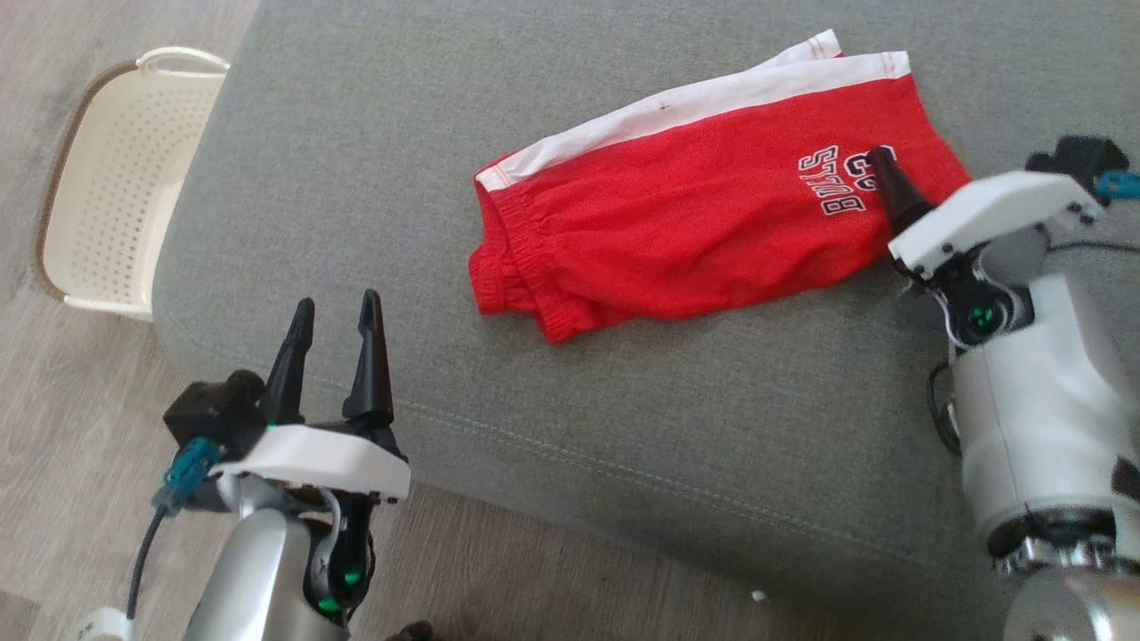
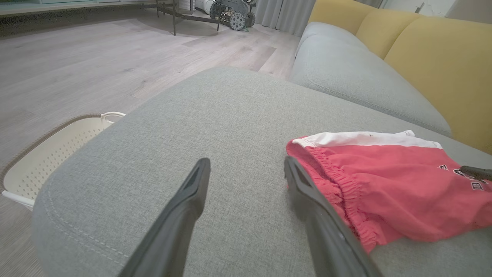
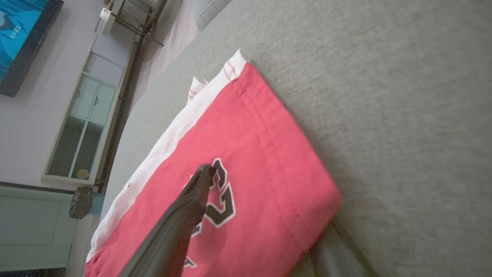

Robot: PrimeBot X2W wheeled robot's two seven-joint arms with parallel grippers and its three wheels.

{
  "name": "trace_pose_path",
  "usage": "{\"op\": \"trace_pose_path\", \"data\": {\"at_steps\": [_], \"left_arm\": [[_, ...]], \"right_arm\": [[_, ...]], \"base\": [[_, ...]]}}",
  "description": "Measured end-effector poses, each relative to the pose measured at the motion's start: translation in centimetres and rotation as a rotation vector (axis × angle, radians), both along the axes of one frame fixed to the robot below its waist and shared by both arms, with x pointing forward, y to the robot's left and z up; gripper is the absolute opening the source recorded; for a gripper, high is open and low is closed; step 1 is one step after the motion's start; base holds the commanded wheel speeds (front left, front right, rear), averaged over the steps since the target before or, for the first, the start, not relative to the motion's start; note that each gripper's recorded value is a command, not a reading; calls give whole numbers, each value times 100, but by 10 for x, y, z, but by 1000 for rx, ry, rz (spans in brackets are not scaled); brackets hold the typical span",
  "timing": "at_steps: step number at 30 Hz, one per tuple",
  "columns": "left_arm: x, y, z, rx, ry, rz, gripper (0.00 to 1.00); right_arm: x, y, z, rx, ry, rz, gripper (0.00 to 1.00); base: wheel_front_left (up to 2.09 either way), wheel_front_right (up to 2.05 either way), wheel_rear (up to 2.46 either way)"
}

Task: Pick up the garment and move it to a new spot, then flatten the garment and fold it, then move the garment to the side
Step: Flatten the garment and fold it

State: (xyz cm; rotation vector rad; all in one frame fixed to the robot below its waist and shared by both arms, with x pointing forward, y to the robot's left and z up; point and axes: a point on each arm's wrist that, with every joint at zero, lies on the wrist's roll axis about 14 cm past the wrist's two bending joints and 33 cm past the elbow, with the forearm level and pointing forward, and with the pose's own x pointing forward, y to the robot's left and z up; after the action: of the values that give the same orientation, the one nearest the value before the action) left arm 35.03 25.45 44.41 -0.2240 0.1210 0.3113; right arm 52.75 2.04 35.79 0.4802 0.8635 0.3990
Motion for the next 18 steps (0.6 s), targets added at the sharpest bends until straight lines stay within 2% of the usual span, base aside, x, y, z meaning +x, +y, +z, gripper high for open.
{"op": "trace_pose_path", "data": {"at_steps": [9, 18], "left_arm": [[5, 1, 9, -8, -29, 9, 100], [4, -1, 8, -16, -28, 9, 100]], "right_arm": [[4, 11, -1, -110, 16, 114, 100], [4, 19, -4, -170, 14, 174, 100]], "base": [[0, 0, 0], [0, 0, 0]]}}
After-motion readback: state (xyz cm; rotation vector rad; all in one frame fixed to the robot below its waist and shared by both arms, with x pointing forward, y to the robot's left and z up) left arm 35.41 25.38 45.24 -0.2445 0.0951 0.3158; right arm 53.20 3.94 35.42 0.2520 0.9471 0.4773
